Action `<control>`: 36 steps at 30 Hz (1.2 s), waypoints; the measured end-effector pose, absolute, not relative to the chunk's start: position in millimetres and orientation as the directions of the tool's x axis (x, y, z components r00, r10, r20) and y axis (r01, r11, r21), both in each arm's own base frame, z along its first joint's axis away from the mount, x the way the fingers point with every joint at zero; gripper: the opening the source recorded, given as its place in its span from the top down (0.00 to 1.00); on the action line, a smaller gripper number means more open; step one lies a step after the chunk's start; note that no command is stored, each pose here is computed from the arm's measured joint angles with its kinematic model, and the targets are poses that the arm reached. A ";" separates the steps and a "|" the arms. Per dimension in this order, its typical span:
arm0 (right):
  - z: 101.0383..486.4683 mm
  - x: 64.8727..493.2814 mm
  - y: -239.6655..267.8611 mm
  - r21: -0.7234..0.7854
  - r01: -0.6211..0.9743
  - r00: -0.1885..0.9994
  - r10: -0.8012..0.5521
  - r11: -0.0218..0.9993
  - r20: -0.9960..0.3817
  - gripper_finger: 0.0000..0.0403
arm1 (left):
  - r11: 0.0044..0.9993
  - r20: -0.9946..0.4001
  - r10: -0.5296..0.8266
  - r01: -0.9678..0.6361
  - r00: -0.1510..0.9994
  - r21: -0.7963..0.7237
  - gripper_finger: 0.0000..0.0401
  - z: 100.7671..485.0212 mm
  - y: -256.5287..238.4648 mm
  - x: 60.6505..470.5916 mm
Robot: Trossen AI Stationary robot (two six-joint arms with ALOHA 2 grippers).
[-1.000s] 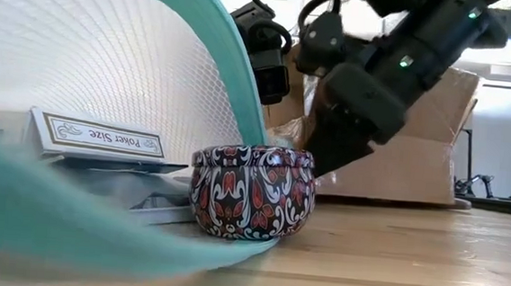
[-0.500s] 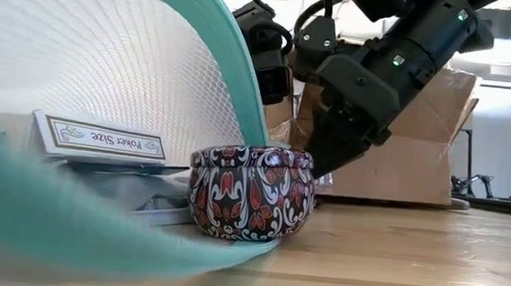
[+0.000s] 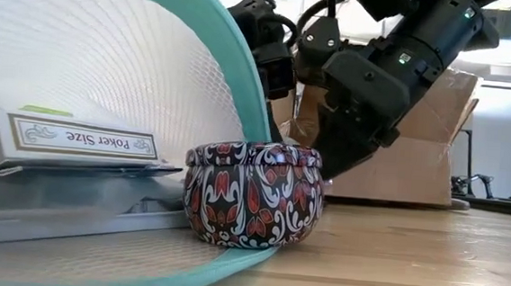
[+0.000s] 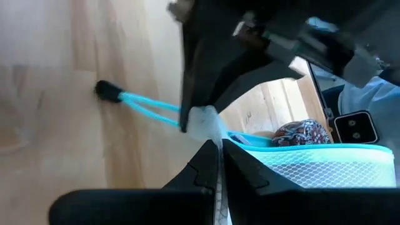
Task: Unpack boxes
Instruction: Close the transparent zip bag
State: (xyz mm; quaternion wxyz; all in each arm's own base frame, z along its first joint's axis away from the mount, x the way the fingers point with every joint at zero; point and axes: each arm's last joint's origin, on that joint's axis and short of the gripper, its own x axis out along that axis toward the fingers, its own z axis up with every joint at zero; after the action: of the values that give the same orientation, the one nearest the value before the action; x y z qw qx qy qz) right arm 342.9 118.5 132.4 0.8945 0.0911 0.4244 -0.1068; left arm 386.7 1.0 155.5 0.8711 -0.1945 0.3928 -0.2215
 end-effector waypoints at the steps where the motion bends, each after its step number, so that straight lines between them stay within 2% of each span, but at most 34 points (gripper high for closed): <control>1: 132.2 343.0 118.1 0.075 0.267 0.615 -0.110 0.961 -0.781 1.00 | 0.826 -0.595 -0.540 0.238 0.596 -0.511 1.00 156.0 -1.8 387.2; 4: 131.6 342.3 118.5 0.075 0.262 0.609 -0.104 0.962 -0.786 1.00 | 0.838 -0.588 -0.524 0.251 0.617 -0.484 0.95 156.7 -11.1 390.5; 11: 130.8 341.3 121.2 0.068 0.228 0.605 -0.087 0.971 -0.791 1.00 | 0.889 -0.620 -0.441 0.218 0.649 -0.404 0.75 156.1 -15.3 391.9; 14: 130.9 341.8 120.3 0.069 0.229 0.607 -0.088 0.971 -0.790 1.00 | 0.899 -0.617 -0.424 0.226 0.663 -0.375 0.70 156.9 -15.0 393.0; 21: 130.8 342.0 119.8 0.070 0.222 0.605 -0.081 0.973 -0.792 1.00 | 0.919 -0.657 -0.379 0.185 0.652 -0.347 0.68 153.0 -13.6 391.1; 29: 130.6 341.8 119.8 0.069 0.218 0.602 -0.079 0.973 -0.794 1.00 | 0.847 -0.626 -0.498 0.182 0.600 -0.499 0.68 117.8 -18.9 400.1; 36: 130.6 342.0 119.7 0.069 0.219 0.603 -0.080 0.973 -0.793 1.00 | 0.834 -0.590 -0.514 0.202 0.623 -0.513 0.68 124.8 -18.9 401.9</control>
State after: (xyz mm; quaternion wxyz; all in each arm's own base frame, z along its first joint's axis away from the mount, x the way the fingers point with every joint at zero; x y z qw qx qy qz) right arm 342.0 119.7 130.6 0.8918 0.0797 0.4374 -0.0840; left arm 401.9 -18.9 124.8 0.8775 -0.2033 0.3835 -0.2040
